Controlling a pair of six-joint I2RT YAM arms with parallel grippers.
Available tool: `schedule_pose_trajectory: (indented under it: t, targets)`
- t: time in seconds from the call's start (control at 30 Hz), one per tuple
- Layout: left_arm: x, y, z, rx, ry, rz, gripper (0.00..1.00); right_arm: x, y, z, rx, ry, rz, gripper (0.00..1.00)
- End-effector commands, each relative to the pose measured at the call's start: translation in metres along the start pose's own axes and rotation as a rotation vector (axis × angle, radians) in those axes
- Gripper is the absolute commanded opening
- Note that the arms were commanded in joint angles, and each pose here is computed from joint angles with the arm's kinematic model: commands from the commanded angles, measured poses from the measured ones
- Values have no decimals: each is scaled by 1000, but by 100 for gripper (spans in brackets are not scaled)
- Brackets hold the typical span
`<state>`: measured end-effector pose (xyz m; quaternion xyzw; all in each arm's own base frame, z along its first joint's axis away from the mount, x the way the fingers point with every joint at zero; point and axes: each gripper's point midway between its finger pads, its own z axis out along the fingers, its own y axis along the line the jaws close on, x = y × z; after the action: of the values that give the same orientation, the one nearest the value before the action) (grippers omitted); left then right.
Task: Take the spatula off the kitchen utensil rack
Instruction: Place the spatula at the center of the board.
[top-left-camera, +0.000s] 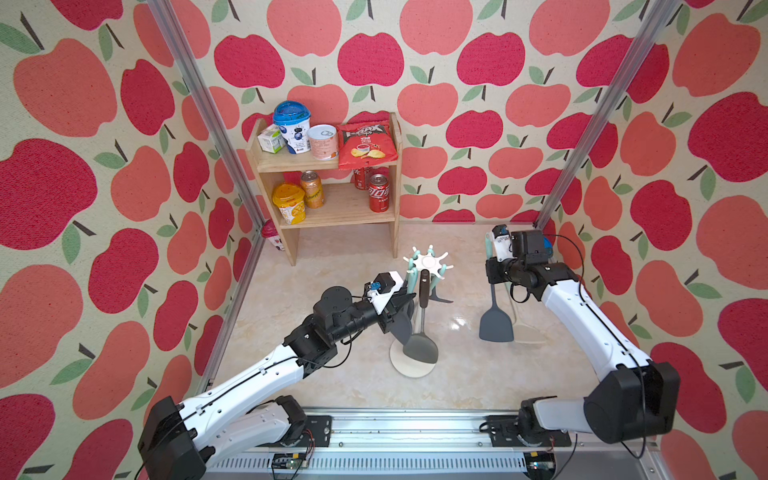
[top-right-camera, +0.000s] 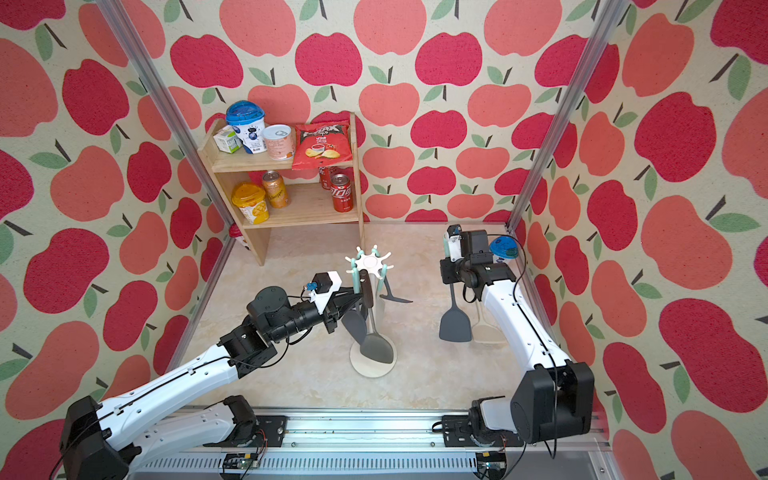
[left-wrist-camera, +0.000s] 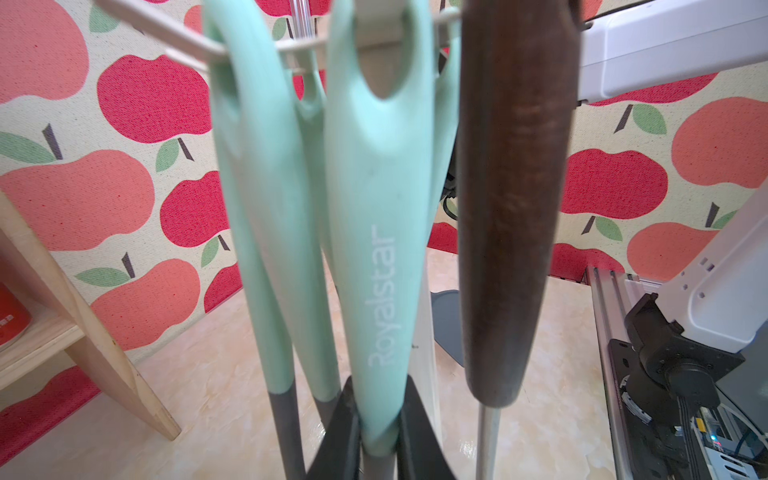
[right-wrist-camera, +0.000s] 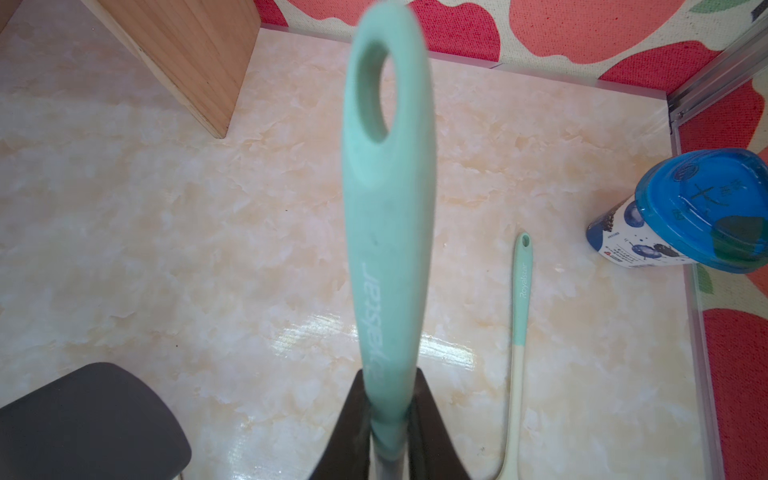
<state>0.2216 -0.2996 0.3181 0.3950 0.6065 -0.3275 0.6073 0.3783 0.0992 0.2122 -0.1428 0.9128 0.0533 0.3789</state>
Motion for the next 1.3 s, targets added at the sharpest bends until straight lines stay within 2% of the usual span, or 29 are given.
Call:
schedule_pose_trajectory:
  t: [0.0,0.57,1.27]
  targets:
    - [44,-4,0,9,145,-20,0,-23,0,-4,-23,-72,-16,0]
    - [41,-6,3,27,146,-9,0,-8,-7,39,-125,6,56,0]
    - [45,-5,0,18,158,-7,0,15,-18,95,-118,112,113,0]
